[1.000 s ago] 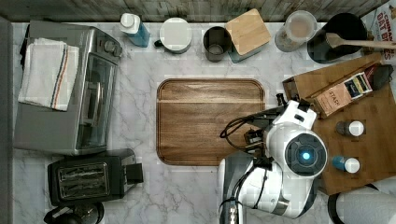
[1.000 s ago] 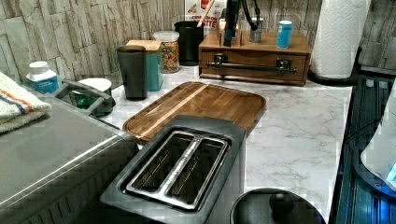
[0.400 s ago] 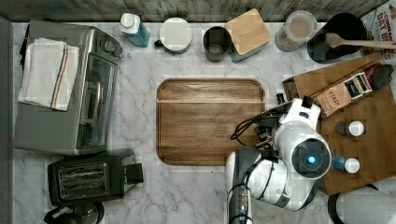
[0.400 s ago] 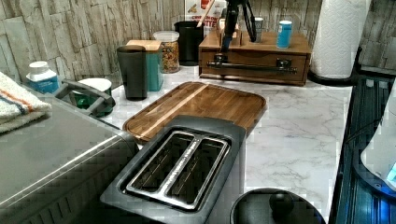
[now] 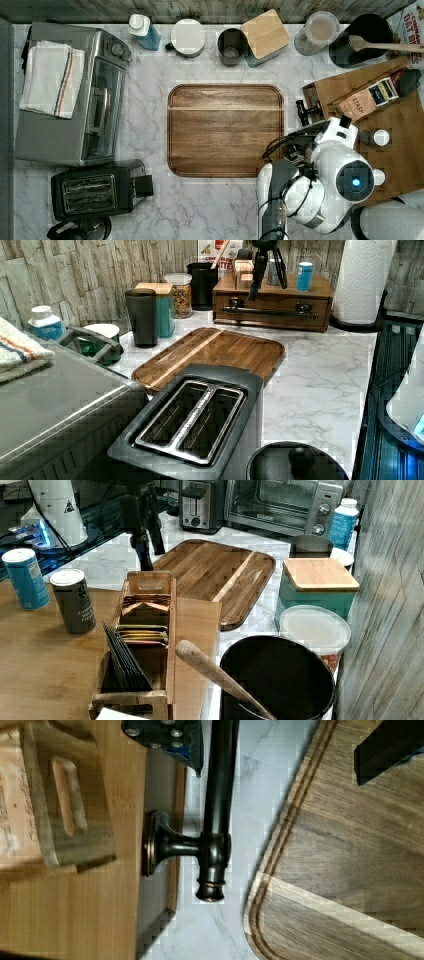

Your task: Open the drawer.

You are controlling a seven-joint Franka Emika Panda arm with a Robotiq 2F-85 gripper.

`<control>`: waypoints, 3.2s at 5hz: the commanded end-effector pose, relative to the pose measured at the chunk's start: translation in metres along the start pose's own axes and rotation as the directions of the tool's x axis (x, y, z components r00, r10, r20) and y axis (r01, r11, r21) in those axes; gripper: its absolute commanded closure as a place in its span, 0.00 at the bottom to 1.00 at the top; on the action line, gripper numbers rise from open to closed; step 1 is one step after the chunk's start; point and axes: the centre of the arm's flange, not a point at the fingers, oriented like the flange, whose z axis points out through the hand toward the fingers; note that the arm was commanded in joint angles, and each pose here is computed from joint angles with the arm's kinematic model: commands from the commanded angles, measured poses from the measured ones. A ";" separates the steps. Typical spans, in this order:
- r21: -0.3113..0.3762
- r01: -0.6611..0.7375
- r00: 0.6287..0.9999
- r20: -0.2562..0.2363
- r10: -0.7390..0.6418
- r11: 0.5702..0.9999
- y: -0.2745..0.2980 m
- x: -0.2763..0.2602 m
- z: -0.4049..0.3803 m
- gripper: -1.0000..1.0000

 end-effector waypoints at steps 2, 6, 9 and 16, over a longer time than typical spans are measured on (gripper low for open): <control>0.003 -0.112 0.993 -0.026 0.112 0.994 0.012 -0.025 0.022 0.00; -0.023 -0.167 0.984 -0.069 0.165 0.986 0.008 -0.038 0.043 0.00; -0.055 -0.171 0.985 -0.045 0.169 0.984 -0.008 -0.035 0.088 0.00; 0.301 -0.076 0.981 0.194 0.017 0.951 -0.217 0.021 0.088 0.00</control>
